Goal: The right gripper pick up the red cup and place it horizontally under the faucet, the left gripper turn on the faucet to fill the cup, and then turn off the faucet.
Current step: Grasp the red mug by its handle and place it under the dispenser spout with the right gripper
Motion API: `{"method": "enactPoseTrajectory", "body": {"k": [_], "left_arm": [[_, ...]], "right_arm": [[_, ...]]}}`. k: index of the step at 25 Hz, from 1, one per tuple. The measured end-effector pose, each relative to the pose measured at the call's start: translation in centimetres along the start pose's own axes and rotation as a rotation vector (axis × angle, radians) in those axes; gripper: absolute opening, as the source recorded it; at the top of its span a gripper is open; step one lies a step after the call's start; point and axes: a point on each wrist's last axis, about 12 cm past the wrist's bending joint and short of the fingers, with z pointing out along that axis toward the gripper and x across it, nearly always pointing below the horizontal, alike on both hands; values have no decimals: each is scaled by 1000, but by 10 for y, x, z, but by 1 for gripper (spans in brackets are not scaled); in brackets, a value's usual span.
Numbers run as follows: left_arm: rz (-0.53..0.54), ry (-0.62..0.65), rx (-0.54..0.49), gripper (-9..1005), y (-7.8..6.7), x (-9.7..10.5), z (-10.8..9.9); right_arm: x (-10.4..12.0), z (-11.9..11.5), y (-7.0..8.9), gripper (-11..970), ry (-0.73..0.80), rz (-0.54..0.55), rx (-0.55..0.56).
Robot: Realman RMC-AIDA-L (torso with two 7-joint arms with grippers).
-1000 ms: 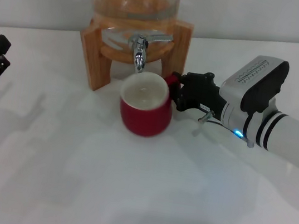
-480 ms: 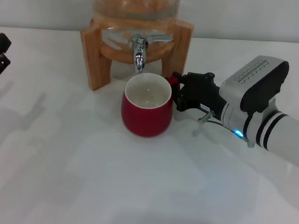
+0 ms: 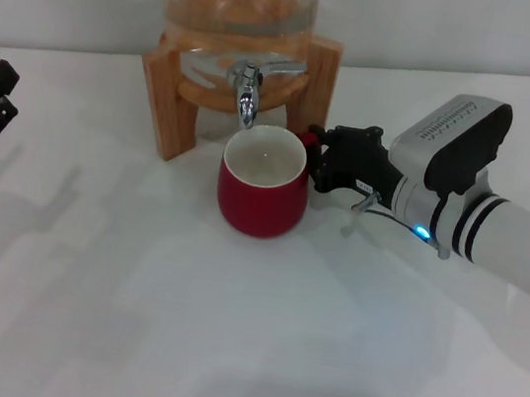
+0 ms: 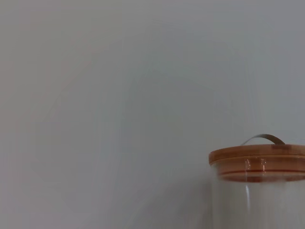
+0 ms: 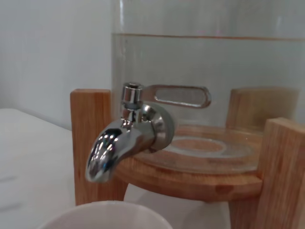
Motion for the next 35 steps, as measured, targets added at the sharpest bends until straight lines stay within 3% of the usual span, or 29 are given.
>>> {"method": "enactPoseTrajectory", "body": {"k": [25, 30, 35], "left_arm": [[0, 0, 0, 852, 0, 0, 0], [0, -1, 1, 852, 0, 0, 1], [1, -1, 1, 852, 0, 0, 1]], "right_arm": [[-2, 2, 3, 182, -3, -11, -14], [-2, 2, 2, 252, 1, -8, -6], [-2, 2, 0, 253, 3, 0, 5]]}}
